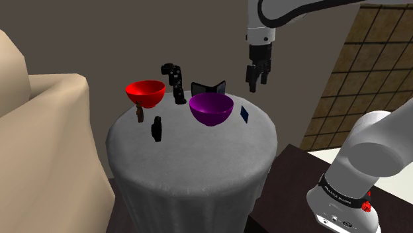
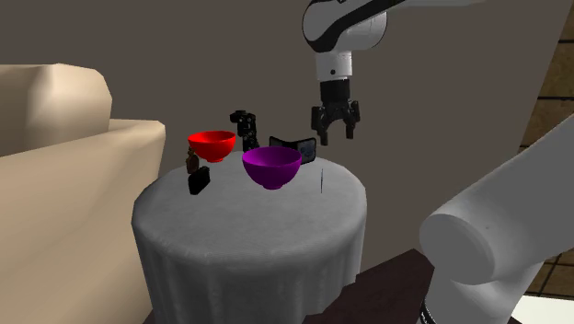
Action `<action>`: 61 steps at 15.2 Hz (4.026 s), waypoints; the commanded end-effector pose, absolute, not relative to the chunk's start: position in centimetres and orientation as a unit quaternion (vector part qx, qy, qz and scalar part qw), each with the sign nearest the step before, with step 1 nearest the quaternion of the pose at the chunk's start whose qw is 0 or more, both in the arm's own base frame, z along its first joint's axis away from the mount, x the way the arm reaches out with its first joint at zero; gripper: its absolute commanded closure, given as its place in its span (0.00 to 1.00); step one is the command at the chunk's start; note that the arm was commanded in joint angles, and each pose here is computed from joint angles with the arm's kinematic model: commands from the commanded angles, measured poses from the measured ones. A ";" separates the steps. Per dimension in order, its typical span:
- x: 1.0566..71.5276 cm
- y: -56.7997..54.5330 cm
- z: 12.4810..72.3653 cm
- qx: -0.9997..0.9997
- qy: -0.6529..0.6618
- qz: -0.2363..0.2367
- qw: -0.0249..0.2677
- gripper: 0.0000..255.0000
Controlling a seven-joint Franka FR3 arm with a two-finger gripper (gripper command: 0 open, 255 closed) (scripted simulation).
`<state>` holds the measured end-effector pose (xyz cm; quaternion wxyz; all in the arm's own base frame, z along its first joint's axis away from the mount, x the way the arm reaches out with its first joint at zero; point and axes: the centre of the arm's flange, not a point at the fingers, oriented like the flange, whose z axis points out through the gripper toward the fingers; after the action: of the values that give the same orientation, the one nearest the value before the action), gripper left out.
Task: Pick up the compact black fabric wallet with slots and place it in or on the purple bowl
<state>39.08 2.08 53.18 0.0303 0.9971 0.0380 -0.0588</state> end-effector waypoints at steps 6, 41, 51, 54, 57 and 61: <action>47.8 3.4 51.5 0.997 0.057 -0.047 0.023 0.00; 64.2 6.8 44.9 0.995 0.095 -0.026 0.011 1.00; 64.2 6.8 48.1 0.995 0.095 -0.026 0.011 1.00; 64.2 6.8 49.7 0.995 0.095 -0.026 0.011 1.00; 64.2 6.8 51.3 0.995 0.095 -0.026 0.011 1.00; 64.2 6.8 53.4 0.995 0.095 -0.026 0.011 1.00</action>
<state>64.26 6.86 52.67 0.0106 0.9951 0.0949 -0.0259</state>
